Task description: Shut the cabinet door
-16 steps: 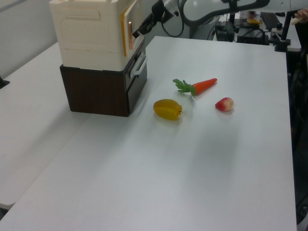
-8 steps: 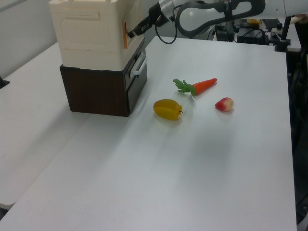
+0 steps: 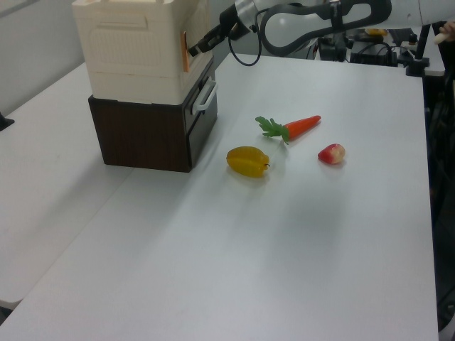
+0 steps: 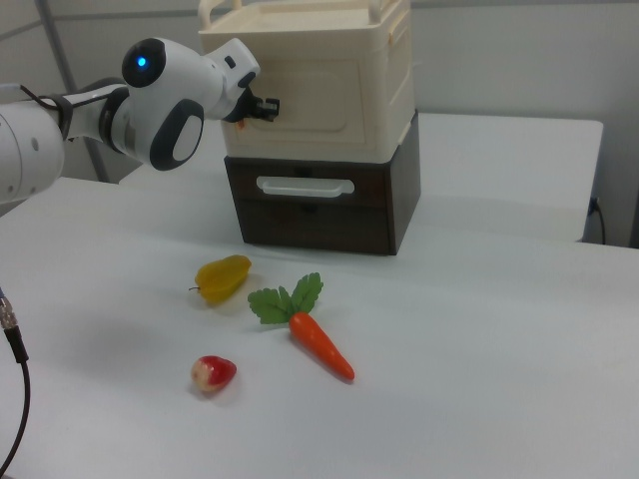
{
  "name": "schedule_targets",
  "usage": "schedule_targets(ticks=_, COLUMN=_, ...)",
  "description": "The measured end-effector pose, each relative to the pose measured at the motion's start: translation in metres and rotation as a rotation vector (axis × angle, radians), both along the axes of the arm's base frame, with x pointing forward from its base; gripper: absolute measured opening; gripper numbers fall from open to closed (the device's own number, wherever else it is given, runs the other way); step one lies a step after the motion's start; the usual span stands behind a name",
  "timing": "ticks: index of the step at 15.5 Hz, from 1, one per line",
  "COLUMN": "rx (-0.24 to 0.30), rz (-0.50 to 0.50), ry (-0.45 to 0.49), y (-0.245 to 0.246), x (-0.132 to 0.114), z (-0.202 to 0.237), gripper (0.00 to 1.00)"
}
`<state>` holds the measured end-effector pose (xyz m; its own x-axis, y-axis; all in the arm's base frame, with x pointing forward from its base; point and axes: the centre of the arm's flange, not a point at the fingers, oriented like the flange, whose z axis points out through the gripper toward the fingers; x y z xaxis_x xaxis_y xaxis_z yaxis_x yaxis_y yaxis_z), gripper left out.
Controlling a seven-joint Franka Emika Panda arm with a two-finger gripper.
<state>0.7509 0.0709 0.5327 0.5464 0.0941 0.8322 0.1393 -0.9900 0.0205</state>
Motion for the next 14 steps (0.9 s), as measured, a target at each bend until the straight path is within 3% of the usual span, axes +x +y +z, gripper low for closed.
schedule_targets(ticks=4, rx=0.051, rz=-0.014, ry=0.074, y=0.002, x=-0.01, z=-0.014, gripper=0.01)
schedule_targets(ticks=7, rx=0.115, rz=-0.025, ry=0.278, y=-0.014, x=-0.023, z=-0.015, gripper=0.02)
schedule_targets(ticks=8, rx=0.127, rz=-0.024, ry=0.353, y=-0.024, x=-0.03, z=-0.009, gripper=0.07)
schedule_targets(ticks=14, rx=0.133, rz=0.002, ry=0.752, y=-0.084, x=-0.095, z=0.026, gripper=0.11)
